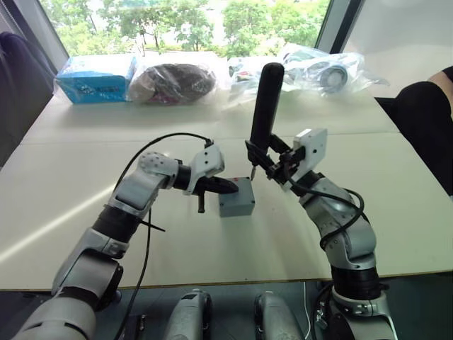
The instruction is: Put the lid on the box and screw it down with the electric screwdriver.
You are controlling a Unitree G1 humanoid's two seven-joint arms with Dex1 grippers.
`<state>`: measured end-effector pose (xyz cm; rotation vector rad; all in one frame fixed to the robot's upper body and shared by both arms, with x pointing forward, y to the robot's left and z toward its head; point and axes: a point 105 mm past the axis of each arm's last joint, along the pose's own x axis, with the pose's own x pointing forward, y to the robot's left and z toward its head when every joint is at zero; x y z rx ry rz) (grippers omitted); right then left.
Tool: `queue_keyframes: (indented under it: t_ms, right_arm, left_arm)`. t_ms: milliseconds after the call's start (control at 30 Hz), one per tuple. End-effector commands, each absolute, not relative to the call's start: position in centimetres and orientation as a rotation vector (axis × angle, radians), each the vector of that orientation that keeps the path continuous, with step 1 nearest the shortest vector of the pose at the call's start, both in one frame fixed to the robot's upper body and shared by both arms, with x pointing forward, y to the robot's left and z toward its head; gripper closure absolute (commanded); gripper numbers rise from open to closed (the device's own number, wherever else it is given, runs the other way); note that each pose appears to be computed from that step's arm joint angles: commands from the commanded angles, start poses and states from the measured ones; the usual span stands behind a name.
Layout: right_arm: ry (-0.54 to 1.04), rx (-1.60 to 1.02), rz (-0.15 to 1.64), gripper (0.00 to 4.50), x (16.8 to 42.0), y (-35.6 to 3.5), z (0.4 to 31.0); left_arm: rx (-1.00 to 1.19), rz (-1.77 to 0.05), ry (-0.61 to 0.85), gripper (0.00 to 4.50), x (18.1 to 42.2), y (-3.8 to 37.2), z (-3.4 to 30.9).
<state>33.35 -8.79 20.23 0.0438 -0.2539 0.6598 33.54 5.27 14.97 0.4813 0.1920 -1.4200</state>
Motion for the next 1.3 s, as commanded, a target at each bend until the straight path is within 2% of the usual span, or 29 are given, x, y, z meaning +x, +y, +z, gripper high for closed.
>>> queue_keyframes:
  t_ms: [33, 367, 900, 1300]
  right_arm:
    - [-0.391, 0.045, 0.659, 2.69, 33.0, -8.7, 23.0]
    - [-0.464, 0.043, 0.677, 2.69, 32.7, -8.7, 25.2]
    - [-0.394, 0.052, 0.736, 2.69, 32.2, -7.4, 23.2]
    - [-0.349, 0.039, 0.714, 2.69, 32.3, -7.4, 21.5]
  left_arm:
    - [0.497, -1.421, 0.204, 4.50, 33.3, 5.3, 14.6]
    - [0.502, -1.415, 0.198, 4.50, 33.4, 5.2, 14.7]
    - [0.504, -1.418, 0.198, 4.50, 33.1, 5.4, 14.9]
    - [0.493, -1.408, 0.204, 4.50, 33.2, 5.5, 14.9]
